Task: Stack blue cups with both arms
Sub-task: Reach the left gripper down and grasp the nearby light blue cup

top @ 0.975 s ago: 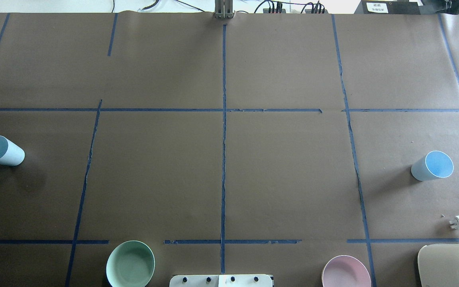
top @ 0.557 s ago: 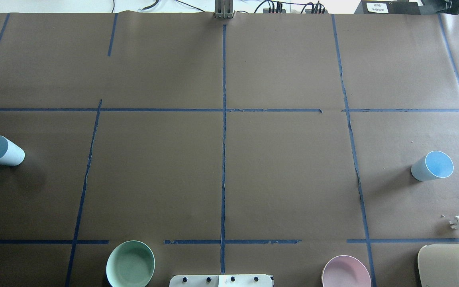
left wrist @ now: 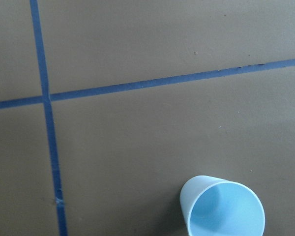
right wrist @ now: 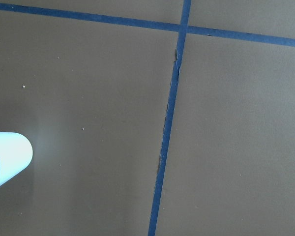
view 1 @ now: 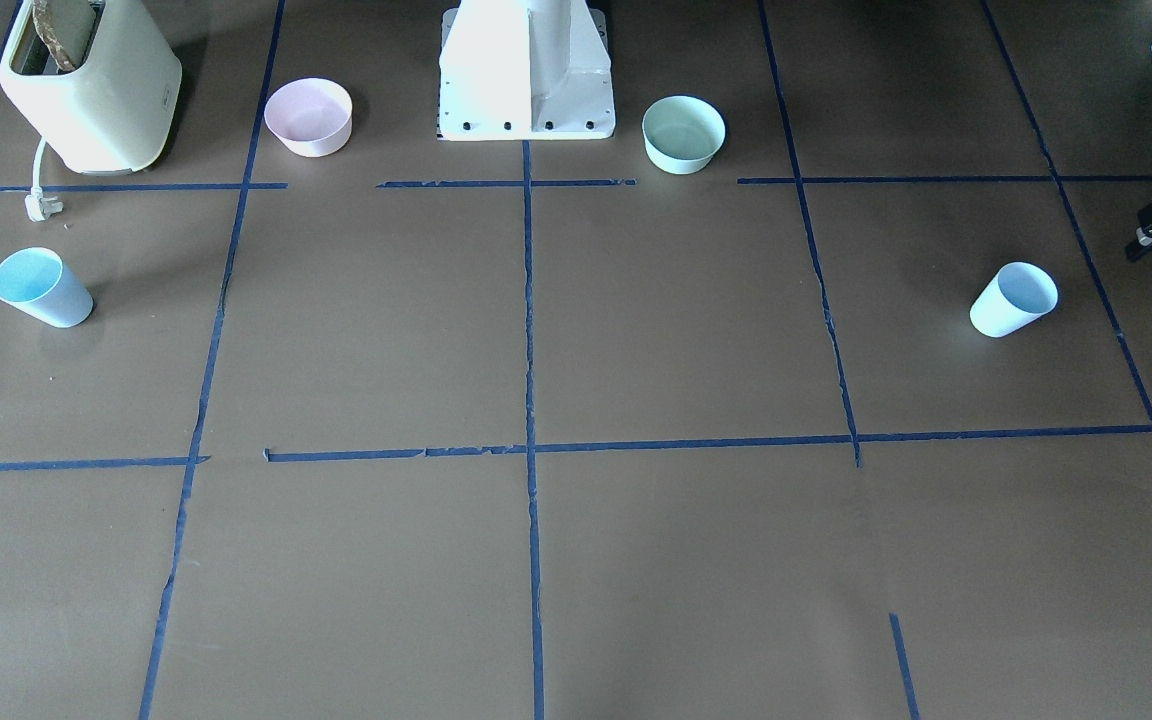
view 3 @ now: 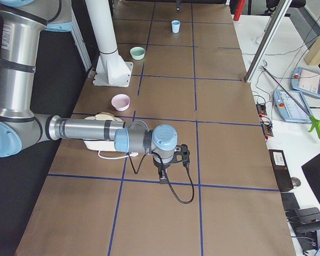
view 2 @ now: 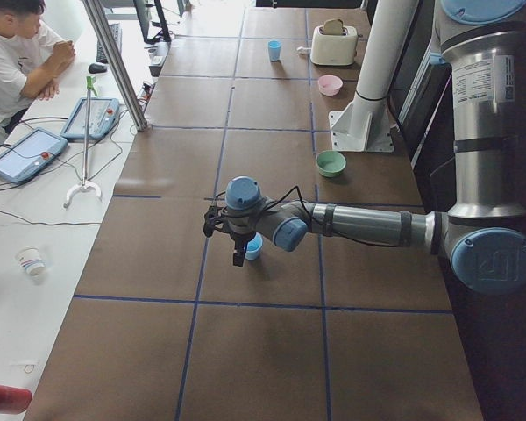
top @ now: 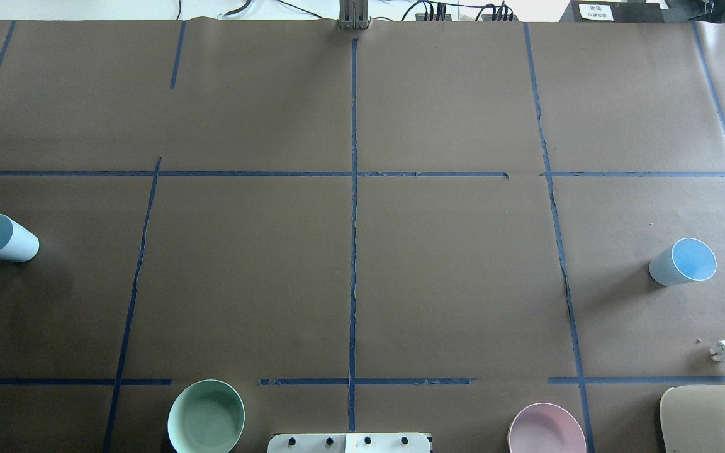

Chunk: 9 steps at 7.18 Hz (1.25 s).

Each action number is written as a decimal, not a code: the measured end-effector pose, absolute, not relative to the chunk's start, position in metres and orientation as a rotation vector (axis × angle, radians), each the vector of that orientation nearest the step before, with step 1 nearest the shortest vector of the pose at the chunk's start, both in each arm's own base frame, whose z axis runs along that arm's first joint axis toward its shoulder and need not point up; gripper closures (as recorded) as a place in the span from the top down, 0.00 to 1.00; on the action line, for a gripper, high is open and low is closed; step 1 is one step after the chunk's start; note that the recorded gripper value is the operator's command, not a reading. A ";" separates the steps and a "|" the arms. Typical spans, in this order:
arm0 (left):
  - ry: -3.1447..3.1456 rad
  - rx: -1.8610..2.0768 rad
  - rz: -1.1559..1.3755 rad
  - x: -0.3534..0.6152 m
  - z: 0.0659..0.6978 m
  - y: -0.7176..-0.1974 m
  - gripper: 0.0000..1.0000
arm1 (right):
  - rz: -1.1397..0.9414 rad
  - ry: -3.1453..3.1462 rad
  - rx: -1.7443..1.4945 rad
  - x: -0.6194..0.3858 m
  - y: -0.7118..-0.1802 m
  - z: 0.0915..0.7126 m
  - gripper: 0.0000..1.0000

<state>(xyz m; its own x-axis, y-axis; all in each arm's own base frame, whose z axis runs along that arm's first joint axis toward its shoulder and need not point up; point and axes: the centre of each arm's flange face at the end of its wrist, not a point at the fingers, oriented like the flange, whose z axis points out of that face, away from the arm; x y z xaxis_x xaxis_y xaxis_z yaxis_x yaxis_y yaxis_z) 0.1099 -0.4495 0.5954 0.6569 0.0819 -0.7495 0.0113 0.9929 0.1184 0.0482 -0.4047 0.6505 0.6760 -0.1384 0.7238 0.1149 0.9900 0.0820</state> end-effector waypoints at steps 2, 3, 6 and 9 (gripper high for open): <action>0.830 0.086 0.026 0.131 0.609 -0.445 1.00 | -0.142 -0.816 0.029 0.048 -0.404 0.651 1.00; 0.824 0.069 0.035 0.140 0.616 -0.443 1.00 | -0.142 -0.816 0.028 0.048 -0.404 0.652 1.00; 0.831 0.051 0.054 0.162 0.642 -0.441 0.08 | -0.142 -0.816 0.026 0.048 -0.405 0.653 1.00; 0.853 0.034 -0.018 0.176 0.633 -0.450 0.00 | -0.142 -0.816 0.027 0.048 -0.405 0.653 1.00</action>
